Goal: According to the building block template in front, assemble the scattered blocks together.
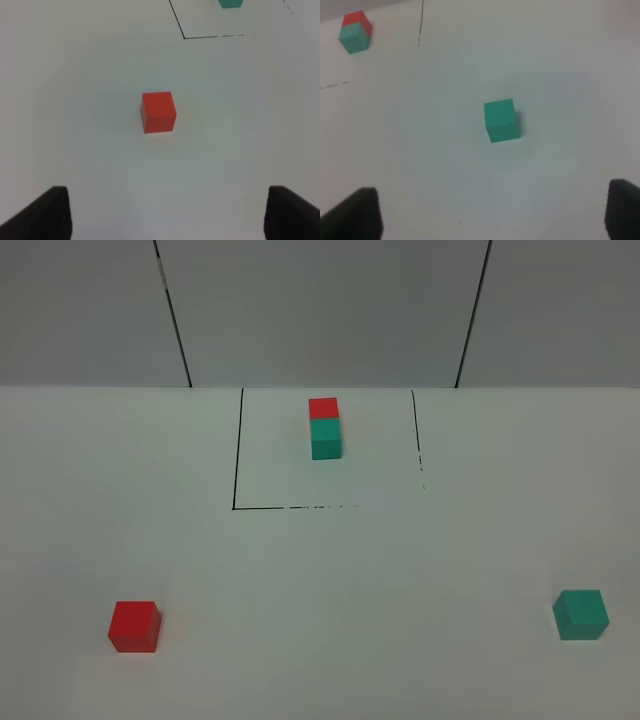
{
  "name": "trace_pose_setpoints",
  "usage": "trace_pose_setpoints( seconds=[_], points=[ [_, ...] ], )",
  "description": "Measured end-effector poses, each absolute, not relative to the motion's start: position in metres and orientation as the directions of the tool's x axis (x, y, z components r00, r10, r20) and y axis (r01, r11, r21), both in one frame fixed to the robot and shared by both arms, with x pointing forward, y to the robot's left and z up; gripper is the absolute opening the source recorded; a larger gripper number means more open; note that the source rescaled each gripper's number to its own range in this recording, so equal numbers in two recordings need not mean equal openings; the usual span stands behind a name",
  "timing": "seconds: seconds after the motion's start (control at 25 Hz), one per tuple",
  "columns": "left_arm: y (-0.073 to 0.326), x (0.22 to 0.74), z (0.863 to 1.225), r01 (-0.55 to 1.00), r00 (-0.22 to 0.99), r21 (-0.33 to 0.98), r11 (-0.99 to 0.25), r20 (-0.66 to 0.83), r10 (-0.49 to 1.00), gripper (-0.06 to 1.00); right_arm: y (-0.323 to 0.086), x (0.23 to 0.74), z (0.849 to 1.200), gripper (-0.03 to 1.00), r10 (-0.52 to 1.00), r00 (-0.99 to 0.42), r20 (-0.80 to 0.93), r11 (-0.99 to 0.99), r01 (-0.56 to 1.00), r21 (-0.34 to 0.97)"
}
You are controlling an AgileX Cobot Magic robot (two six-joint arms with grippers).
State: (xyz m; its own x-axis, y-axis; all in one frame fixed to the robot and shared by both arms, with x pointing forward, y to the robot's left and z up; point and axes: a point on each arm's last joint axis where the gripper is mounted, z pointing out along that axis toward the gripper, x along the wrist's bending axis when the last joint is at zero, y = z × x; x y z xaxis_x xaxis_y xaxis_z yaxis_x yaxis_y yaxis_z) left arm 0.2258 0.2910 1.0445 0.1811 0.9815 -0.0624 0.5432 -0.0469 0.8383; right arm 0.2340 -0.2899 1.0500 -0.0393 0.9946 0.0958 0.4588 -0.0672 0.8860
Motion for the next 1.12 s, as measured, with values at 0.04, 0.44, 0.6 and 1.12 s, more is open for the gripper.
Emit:
trace_pose_setpoints(
  seconds=[0.04, 0.44, 0.6, 1.12],
  points=[
    [0.291, 0.2258, 1.0445, 0.543, 0.181, 0.838, -0.047, -0.062, 0.981, 0.65, -0.2899, 0.234, 1.05, 0.78, 0.995, -0.039, 0.096, -0.067, 0.459, 0.886],
    [0.291, 0.2258, 1.0445, 0.543, 0.181, 0.838, -0.047, -0.062, 0.981, 0.65, -0.2899, 0.234, 1.05, 0.78, 0.995, -0.039, 0.096, -0.067, 0.459, 0.886],
    [0.291, 0.2258, 1.0445, 0.543, 0.181, 0.838, -0.047, -0.062, 0.981, 0.65, -0.2899, 0.234, 1.05, 0.78, 0.995, -0.039, 0.096, -0.067, 0.459, 0.886],
    [0.291, 0.2258, 1.0445, 0.543, 0.181, 0.838, -0.047, -0.062, 0.981, 0.65, -0.2899, 0.234, 1.05, 0.78, 0.995, -0.04, 0.096, -0.068, 0.459, 0.886]
  ],
)
